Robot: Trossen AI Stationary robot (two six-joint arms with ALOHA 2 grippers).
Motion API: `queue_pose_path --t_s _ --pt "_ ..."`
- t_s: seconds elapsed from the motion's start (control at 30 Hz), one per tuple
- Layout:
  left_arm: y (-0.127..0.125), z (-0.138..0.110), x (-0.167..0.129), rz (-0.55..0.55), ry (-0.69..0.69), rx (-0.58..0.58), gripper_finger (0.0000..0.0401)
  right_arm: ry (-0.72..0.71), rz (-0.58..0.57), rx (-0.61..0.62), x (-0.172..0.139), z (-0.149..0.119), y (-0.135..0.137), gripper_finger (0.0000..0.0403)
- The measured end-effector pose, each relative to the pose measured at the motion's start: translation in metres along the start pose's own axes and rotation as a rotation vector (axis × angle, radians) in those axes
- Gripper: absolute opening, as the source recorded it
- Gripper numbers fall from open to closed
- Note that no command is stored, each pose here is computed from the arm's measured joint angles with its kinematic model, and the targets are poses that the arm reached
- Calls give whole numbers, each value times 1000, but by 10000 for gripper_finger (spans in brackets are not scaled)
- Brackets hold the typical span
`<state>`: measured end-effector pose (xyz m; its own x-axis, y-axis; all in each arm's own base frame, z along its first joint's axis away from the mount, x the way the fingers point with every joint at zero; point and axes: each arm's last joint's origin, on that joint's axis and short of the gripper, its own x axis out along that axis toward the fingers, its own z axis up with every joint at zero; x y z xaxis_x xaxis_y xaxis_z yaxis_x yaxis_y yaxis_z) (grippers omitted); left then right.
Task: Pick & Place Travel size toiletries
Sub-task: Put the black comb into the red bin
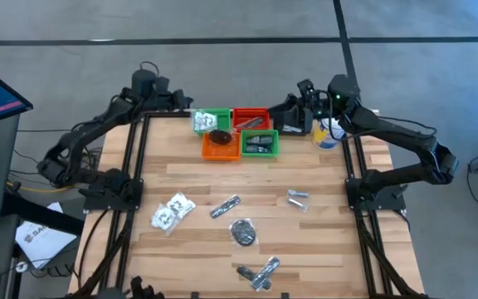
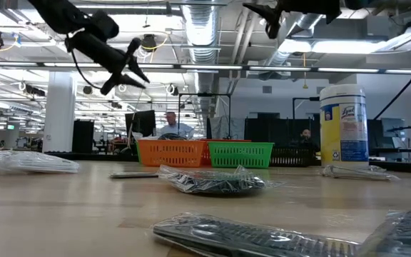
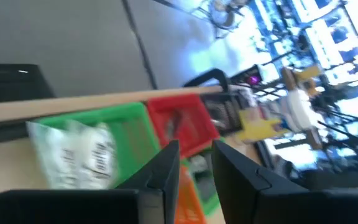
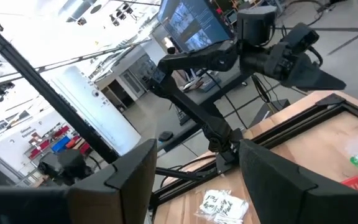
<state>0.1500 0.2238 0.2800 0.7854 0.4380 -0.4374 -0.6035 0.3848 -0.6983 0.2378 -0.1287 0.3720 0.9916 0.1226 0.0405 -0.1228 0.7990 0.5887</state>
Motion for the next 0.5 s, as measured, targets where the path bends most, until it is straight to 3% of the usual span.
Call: queue_pose_path --t_s 0.5 --pt "-51 -32 -8 -178 112 48 63 -63 34 13 23 -15 31 221"
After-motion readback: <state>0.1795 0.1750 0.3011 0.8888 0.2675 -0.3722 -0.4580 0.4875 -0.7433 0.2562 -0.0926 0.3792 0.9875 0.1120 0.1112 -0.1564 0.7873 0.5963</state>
